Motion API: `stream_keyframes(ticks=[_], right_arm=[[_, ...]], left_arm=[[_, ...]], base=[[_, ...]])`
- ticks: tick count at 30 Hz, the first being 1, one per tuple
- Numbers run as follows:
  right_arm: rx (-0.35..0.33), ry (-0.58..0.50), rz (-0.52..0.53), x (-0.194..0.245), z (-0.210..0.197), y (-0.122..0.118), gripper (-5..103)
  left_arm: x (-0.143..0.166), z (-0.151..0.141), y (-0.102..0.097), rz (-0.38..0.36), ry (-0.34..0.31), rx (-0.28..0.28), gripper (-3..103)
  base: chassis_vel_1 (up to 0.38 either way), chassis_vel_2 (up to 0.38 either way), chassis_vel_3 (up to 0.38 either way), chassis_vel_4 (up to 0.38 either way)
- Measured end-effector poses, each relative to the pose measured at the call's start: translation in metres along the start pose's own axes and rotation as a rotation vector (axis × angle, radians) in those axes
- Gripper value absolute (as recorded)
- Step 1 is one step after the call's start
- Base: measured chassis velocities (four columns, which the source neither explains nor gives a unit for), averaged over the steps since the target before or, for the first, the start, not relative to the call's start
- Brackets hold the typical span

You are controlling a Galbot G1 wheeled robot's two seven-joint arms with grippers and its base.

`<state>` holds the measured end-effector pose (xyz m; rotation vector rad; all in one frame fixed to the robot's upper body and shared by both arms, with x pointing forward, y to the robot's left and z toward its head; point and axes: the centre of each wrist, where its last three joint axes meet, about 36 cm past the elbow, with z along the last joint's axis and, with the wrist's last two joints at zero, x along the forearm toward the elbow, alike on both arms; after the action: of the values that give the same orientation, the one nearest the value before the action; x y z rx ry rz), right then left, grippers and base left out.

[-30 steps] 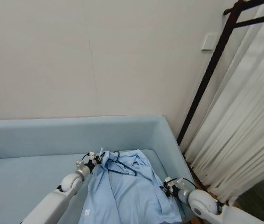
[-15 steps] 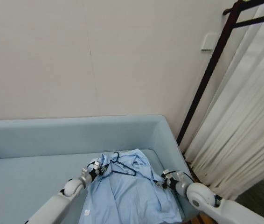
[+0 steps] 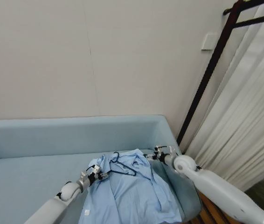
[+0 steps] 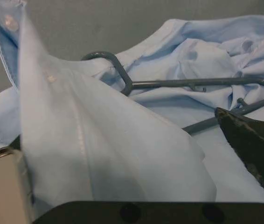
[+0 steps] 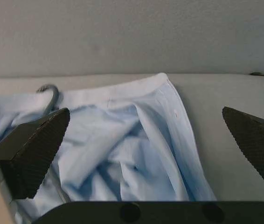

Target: Pick up the clothes from the sofa and hang them on the clothes hanger.

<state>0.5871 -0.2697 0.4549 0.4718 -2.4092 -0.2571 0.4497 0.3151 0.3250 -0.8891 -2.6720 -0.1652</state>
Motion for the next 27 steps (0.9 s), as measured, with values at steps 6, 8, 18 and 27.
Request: stream_keyframes(ticks=[6, 8, 18, 27], right_arm=[[-0.046, 0.008, 0.023, -0.066, 0.000, -0.012, 100], [-0.064, 0.015, 0.053, -0.085, 0.002, -0.023, 100], [-0.136, 0.032, 0.148, -0.109, 0.016, -0.078, 100], [-0.171, 0.098, 0.059, -0.114, 0.052, -0.072, 89]], left_arm=[[0.001, -0.006, 0.001, 0.006, -0.003, -0.010, 100], [0.002, -0.009, 0.005, 0.004, -0.005, -0.013, 100], [0.003, -0.024, 0.004, -0.005, -0.048, 0.020, 100], [0.005, -0.025, 0.007, -0.027, -0.062, 0.030, 100]], base=[[0.000, 0.000, 0.000, 0.000], [0.000, 0.000, 0.000, 0.000], [0.000, 0.000, 0.000, 0.000], [0.000, 0.000, 0.000, 0.000]])
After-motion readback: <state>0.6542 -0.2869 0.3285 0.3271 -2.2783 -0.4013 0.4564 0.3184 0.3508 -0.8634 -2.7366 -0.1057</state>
